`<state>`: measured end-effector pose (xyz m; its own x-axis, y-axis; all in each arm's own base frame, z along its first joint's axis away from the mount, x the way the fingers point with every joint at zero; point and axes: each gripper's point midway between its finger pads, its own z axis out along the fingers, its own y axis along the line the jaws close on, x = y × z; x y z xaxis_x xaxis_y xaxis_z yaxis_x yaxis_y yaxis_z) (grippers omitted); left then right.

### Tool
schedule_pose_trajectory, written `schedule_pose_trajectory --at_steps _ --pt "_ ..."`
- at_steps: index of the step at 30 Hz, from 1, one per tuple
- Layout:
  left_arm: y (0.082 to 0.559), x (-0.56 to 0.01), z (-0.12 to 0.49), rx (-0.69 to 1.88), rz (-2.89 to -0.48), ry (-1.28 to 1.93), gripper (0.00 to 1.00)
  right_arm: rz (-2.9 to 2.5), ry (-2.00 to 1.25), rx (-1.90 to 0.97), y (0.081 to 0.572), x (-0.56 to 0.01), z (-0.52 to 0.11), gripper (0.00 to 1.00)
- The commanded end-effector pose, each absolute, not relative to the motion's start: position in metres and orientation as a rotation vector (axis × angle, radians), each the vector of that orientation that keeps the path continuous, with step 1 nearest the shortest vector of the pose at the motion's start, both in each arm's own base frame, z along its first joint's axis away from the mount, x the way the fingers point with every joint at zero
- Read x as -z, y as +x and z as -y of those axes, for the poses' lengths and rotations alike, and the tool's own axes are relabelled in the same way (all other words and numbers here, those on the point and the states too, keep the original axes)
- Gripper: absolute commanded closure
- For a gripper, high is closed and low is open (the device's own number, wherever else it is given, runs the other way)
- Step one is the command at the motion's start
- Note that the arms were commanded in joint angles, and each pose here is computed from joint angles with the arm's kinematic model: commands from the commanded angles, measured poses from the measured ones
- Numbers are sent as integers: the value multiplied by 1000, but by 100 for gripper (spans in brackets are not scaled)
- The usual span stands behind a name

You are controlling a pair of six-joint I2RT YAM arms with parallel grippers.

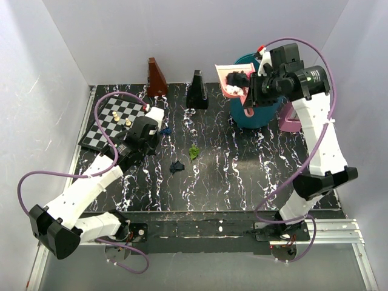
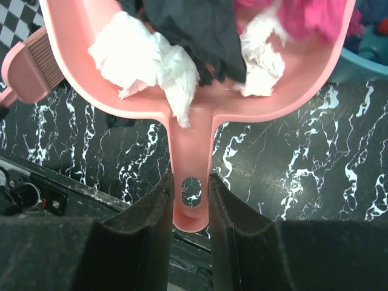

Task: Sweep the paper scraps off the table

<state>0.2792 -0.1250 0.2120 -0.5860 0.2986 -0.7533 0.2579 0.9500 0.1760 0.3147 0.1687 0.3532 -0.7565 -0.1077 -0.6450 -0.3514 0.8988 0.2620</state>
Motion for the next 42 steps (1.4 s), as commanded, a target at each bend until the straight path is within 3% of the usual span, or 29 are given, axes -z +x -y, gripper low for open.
schedule_pose_trajectory --at_steps 1,10,18,42 --pt "282 -220 127 -31 -2186 375 100 -2438 -258 -601 329 -352 -167 99" --pt "282 -213 130 -25 -2201 390 100 -2391 -119 -707 371 -360 -153 99" --pt "282 -210 133 -14 -2207 402 100 -2216 0 -1075 389 -379 -154 99" --pt "280 -205 135 -1 -2212 420 100 -1734 147 -1849 378 -417 -141 99"
